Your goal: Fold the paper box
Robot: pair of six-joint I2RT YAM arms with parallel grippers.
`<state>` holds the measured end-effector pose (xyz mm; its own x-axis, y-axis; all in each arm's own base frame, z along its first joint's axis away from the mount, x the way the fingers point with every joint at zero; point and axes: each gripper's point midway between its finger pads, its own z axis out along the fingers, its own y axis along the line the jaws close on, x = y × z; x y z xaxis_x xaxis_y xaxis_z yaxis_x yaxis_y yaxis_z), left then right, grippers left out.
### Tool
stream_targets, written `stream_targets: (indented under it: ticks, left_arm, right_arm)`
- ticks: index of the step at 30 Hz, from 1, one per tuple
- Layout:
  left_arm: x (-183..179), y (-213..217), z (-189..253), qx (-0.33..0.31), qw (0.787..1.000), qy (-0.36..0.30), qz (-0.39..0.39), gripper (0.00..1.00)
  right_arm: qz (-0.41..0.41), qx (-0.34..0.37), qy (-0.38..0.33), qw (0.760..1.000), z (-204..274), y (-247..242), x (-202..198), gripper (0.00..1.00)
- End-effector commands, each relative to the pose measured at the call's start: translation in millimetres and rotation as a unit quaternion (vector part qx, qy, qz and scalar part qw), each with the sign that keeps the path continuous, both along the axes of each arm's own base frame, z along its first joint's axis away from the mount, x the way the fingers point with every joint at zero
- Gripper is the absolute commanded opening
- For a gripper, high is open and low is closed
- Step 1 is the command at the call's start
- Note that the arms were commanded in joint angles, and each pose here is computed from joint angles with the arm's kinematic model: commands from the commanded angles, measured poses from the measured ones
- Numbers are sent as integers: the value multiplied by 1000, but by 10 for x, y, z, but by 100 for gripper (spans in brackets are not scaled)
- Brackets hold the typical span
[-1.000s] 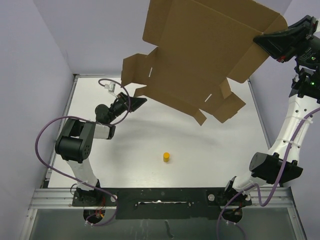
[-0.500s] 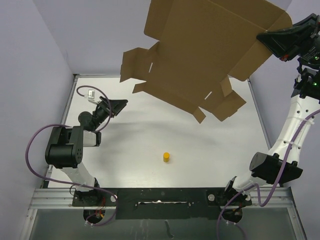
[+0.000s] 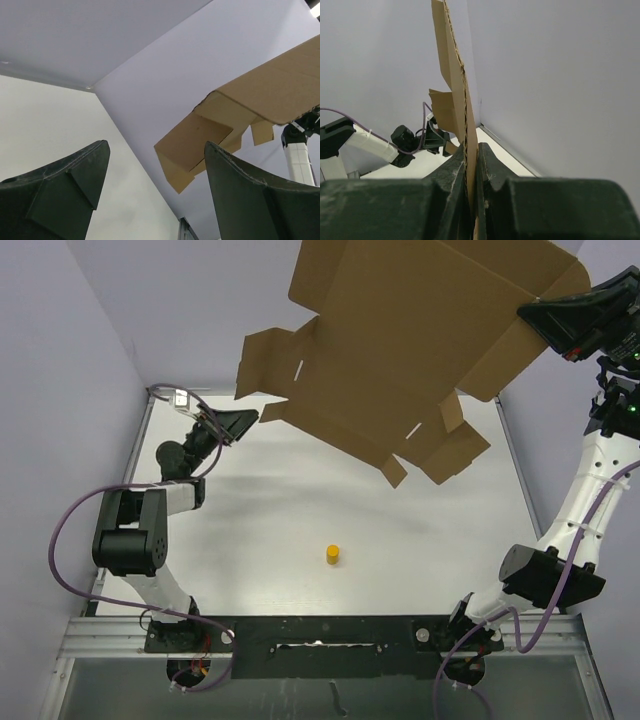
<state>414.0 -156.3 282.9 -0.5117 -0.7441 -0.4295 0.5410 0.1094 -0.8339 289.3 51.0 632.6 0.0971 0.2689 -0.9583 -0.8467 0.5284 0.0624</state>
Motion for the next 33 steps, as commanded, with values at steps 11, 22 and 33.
stream_targets:
  ticks: [11,22,33]
  left_arm:
    - [-24,-261,318,-8,997,-64,-36,63]
    - [-91,-588,307,4,994,-81,-76,63]
    - [56,-755,434,-2,991,-111,-70,60]
  right_arm:
    - [-6,25,-39,999,254,87,-224,0]
    - [-4,29,-37,999,259,95,-240,0]
    - [-3,35,-35,999,270,107,-265,0]
